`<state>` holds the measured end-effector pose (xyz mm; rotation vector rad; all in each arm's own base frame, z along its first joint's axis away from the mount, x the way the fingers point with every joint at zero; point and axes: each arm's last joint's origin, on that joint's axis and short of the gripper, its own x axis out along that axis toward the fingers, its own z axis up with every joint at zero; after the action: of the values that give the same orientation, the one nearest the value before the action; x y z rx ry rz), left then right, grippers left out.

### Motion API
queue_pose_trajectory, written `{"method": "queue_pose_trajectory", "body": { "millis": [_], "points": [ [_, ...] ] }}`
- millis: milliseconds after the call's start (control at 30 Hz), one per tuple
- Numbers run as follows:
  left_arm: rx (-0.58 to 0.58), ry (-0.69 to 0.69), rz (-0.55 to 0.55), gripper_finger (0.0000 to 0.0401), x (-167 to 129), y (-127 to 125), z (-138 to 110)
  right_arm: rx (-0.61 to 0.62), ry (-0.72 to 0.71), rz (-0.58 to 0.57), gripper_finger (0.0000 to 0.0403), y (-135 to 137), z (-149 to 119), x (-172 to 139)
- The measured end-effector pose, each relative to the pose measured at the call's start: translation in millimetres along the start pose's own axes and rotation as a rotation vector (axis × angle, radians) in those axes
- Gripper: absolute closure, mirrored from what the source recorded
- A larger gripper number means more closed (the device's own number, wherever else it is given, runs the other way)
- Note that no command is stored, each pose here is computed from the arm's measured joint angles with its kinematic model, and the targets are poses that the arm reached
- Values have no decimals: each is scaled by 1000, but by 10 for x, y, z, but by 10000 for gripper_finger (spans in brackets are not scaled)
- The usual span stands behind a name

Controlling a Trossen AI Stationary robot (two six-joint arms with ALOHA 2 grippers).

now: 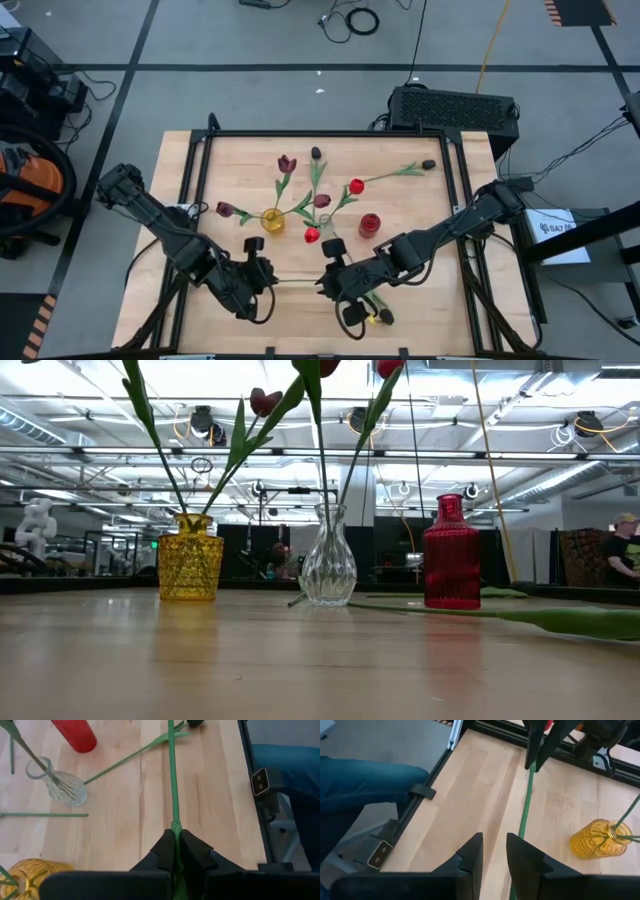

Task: Sort flowers into vase by color
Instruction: Put the pink tulip into the transparent vase

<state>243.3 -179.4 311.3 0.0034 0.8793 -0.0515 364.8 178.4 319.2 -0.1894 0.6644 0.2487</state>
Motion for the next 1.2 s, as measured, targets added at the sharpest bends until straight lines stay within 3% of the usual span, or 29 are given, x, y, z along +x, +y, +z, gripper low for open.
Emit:
{"method": "queue_pose_trajectory", "body": {
  "millis": [433, 733, 867, 1000, 1200],
  "points": [
    [0, -2, 2, 381, 3, 9, 7, 0, 21, -98, 323, -41, -22, 1],
    [1, -10, 16, 381, 4, 14, 9, 62, 41, -99, 258, -51, -45, 2],
    [1, -10, 16, 381, 5, 13, 9, 66, 44, -102, 246, -66, -48, 5],
    [1, -11, 19, 381, 4, 14, 9, 66, 45, -102, 255, -67, -49, 6],
    [2, -12, 20, 381, 4, 14, 9, 63, 48, -98, 301, -65, -52, 6]
  ]
}}
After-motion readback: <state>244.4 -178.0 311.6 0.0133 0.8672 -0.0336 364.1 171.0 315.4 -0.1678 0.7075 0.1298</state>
